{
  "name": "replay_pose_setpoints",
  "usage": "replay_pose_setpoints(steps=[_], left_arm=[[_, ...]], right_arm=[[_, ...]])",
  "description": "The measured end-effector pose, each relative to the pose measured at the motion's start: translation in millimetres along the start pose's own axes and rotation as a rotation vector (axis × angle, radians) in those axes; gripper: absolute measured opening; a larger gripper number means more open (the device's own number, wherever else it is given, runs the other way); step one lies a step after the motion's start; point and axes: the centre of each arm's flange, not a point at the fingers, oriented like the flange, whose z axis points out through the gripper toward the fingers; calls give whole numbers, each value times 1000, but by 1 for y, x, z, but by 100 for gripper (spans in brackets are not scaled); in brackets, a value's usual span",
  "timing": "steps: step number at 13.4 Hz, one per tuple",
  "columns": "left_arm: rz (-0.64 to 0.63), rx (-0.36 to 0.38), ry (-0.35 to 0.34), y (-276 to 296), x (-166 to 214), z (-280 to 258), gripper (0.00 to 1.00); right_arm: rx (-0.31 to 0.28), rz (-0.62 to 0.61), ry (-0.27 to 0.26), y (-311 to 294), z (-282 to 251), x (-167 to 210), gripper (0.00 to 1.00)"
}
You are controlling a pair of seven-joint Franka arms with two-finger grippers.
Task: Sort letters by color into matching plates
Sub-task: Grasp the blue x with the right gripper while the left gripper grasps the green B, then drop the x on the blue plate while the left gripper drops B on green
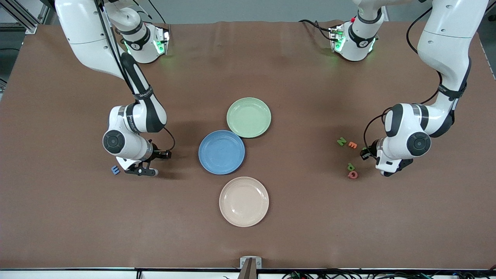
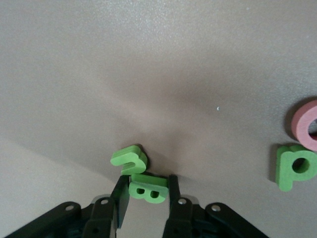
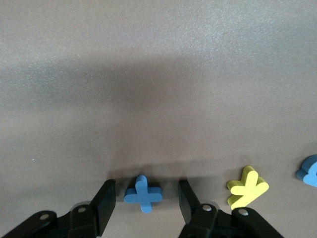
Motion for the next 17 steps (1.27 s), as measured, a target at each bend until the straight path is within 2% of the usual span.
replay_pose_setpoints(steps=[2,3,4,5,8,13,17], left_arm=[[0,-3,5,1,1,-2,36],[-1,-7,11,2,3,-6,36],[-1,-8,15,2,4,-11,36],[0,-2,11,2,3,-18,36],[13,24,-9,6,-6,-51,36],[89,44,-26,39,-49,-91,36],[160,48,-19,76,-93,-115,36]], right_arm=[[1,0,-3,-1,-1,-1,47],[1,0,-3,-1,-1,-1,47],[2,0,-3,-1,-2,0,39],[2,0,-6,0,-4,-1,37],[2,0,-5,-1,-5,-1,33],[0,-8,-19,-11,-6,-5,33],[-3,58,-14,-83,-29,-35,33]])
